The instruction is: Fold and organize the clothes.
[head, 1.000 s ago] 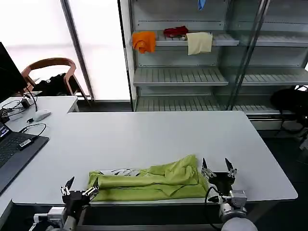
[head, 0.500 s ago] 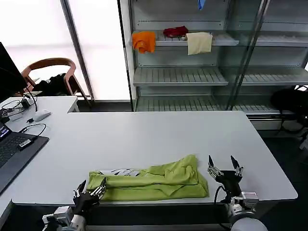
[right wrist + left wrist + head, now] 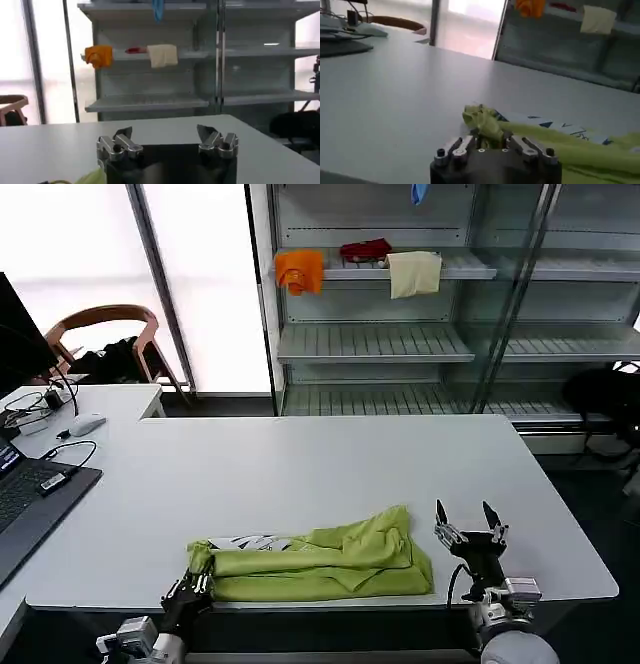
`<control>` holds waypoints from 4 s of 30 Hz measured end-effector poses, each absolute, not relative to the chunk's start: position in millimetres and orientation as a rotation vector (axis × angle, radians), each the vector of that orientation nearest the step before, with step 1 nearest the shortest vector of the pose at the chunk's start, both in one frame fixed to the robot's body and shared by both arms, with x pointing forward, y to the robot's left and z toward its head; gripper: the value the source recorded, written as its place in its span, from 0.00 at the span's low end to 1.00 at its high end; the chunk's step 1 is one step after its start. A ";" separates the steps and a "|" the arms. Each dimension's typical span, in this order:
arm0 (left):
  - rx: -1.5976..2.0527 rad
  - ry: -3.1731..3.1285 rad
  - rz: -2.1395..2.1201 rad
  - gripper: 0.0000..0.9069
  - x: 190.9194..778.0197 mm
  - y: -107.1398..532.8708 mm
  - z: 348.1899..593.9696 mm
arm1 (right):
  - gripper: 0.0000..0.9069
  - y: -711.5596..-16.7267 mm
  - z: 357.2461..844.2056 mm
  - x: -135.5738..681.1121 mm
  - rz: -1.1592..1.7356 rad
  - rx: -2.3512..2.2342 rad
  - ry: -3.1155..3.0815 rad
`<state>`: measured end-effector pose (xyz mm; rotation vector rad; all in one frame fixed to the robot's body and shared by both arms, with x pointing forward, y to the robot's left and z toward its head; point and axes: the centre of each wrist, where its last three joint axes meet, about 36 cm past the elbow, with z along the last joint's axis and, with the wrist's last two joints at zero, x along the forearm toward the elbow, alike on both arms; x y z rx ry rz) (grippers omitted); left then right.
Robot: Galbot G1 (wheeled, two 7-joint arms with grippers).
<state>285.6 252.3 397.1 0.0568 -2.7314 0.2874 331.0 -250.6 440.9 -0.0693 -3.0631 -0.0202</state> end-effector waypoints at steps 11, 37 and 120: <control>0.112 -2.829 0.221 0.00 302.4 280.6 424.8 | 1.00 -244.8 443.8 335.9 -0.009 -0.057 -3.086; 0.209 -3.039 -0.028 0.01 314.9 351.9 491.1 | 1.00 -239.6 449.0 346.0 -0.005 -0.040 -3.120; 0.028 -2.811 0.118 1.00 314.3 295.6 420.5 | 1.00 -237.1 456.3 345.0 0.058 -0.022 -3.130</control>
